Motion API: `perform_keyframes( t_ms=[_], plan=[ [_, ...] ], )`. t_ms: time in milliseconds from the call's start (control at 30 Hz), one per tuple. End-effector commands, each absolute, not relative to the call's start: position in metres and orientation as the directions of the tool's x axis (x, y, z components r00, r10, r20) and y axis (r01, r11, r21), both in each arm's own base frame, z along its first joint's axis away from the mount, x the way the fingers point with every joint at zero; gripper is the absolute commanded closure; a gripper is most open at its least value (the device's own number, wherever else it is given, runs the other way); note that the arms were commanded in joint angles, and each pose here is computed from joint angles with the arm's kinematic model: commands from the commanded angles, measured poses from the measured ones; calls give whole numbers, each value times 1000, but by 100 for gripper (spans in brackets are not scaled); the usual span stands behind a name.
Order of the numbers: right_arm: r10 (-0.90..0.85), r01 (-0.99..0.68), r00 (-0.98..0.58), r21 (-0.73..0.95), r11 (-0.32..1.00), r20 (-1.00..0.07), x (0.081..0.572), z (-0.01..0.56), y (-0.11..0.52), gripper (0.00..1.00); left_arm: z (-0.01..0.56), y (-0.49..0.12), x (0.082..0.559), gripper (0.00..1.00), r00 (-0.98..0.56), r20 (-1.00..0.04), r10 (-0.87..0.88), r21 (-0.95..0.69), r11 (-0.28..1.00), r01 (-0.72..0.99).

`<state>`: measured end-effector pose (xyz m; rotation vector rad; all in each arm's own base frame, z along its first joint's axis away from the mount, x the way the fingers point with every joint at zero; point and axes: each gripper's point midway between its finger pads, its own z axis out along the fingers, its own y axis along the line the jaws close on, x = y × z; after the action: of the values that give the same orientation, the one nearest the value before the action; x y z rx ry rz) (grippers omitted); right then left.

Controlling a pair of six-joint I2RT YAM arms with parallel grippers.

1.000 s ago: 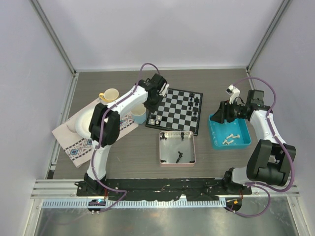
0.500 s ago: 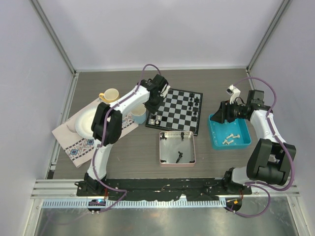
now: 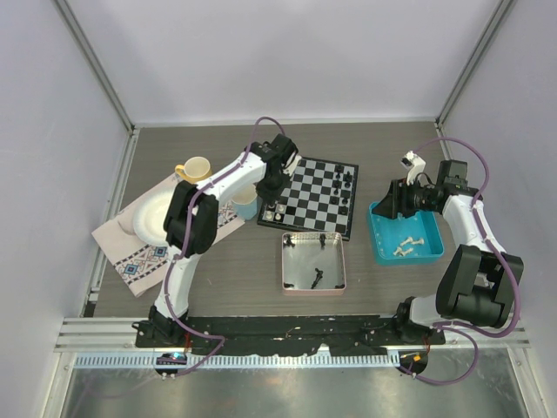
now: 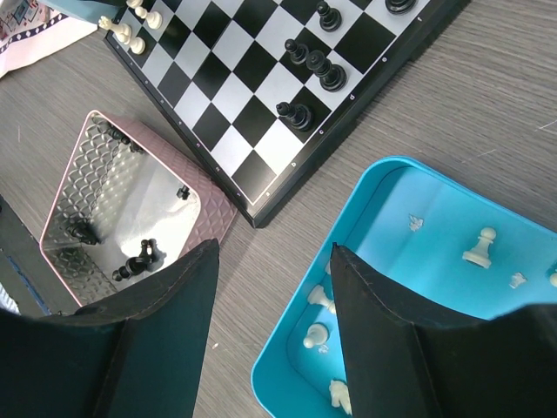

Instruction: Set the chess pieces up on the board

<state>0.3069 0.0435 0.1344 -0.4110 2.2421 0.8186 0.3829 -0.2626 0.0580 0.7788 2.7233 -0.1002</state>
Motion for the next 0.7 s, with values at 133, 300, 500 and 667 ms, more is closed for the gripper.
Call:
perform_keyframes(
  t_ms=[133, 300, 500, 667],
  plan=[
    [-59, -528, -671, 421, 737, -739, 310, 138, 43, 40, 62, -265, 386, 91, -799, -311, 515, 13, 843, 538],
    [-58, -529, -669, 420, 738, -741, 310, 139, 43, 40, 60, -265, 389, 90, -800, -315, 512, 18, 845, 534],
    [-53, -529, -670, 426, 734, -741, 310, 139, 43, 40, 59, -266, 389, 89, -803, -312, 508, 16, 848, 530],
    [-48, -528, -672, 432, 731, -739, 310, 139, 43, 40, 57, -265, 389, 87, -803, -306, 512, 23, 847, 531]
  ],
)
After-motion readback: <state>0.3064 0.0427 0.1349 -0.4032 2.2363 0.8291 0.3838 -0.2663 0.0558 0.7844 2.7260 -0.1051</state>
